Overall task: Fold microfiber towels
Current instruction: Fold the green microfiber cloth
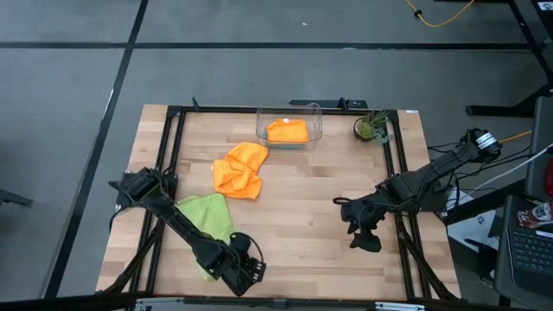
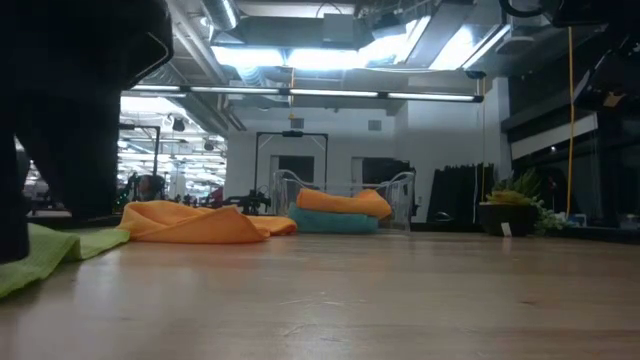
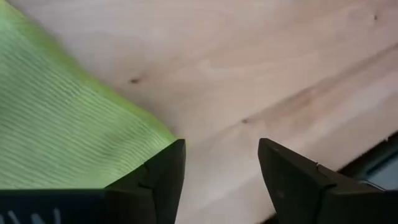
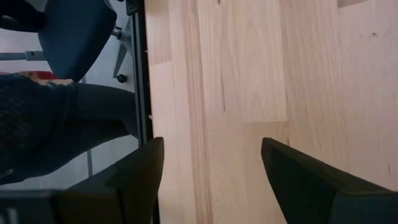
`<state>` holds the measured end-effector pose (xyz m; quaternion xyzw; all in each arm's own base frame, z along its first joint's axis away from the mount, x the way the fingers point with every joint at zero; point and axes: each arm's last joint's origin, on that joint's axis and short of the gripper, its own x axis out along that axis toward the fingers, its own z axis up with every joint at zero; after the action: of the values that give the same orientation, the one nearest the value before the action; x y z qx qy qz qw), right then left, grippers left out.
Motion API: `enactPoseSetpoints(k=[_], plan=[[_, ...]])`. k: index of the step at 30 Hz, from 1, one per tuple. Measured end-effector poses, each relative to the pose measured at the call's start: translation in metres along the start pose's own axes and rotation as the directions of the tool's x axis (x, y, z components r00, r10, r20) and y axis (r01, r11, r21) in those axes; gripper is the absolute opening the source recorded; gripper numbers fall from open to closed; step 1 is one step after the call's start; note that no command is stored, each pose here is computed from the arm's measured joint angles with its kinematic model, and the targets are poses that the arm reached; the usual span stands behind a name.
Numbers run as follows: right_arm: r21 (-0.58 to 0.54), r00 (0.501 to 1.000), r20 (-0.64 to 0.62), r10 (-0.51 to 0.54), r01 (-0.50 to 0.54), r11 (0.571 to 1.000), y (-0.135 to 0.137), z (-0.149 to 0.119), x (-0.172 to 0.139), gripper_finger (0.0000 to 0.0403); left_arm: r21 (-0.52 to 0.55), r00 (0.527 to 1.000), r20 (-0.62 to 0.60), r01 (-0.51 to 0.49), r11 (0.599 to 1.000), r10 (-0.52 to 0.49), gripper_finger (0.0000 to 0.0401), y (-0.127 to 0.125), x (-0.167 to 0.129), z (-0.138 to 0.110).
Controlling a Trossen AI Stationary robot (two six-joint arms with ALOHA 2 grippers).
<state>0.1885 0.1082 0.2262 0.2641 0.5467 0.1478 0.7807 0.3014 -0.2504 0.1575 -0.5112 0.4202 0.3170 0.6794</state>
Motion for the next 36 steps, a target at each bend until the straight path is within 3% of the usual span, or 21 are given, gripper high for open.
enactPoseSetpoints(k=[4, 11, 16, 29, 36], plan=[[0.000, 1.000, 0.000, 0.000, 0.000, 1.000, 0.000, 0.000, 0.000, 0.0272, 0.016, 0.999, -0.036, -0.003, 1.000, 0.004, 0.0197, -0.005, -0.004, 0.000], [0.001, 1.000, 0.000, 0.000, 0.000, 1.000, 0.000, 0.000, 0.000, 0.0272, -0.014, 0.985, -0.041, -0.167, 0.986, 0.166, 0.0197, 0.005, -0.010, 0.002], [0.003, 1.000, 0.000, 0.000, 0.000, 1.000, 0.000, 0.000, 0.000, 0.0272, -0.023, 0.982, -0.032, -0.185, 0.982, 0.185, 0.0197, 0.004, -0.013, 0.004], [0.004, 1.000, 0.000, -0.001, 0.001, 1.000, 0.000, 0.000, 0.000, 0.0272, 0.032, 0.940, -0.114, -0.320, 0.947, 0.322, 0.0197, 0.008, 0.022, 0.014], [0.003, 1.000, 0.001, -0.001, 0.001, 1.000, 0.000, 0.000, 0.000, 0.0272, -0.022, 0.942, -0.128, -0.314, 0.949, 0.309, 0.0197, 0.010, 0.023, 0.005]])
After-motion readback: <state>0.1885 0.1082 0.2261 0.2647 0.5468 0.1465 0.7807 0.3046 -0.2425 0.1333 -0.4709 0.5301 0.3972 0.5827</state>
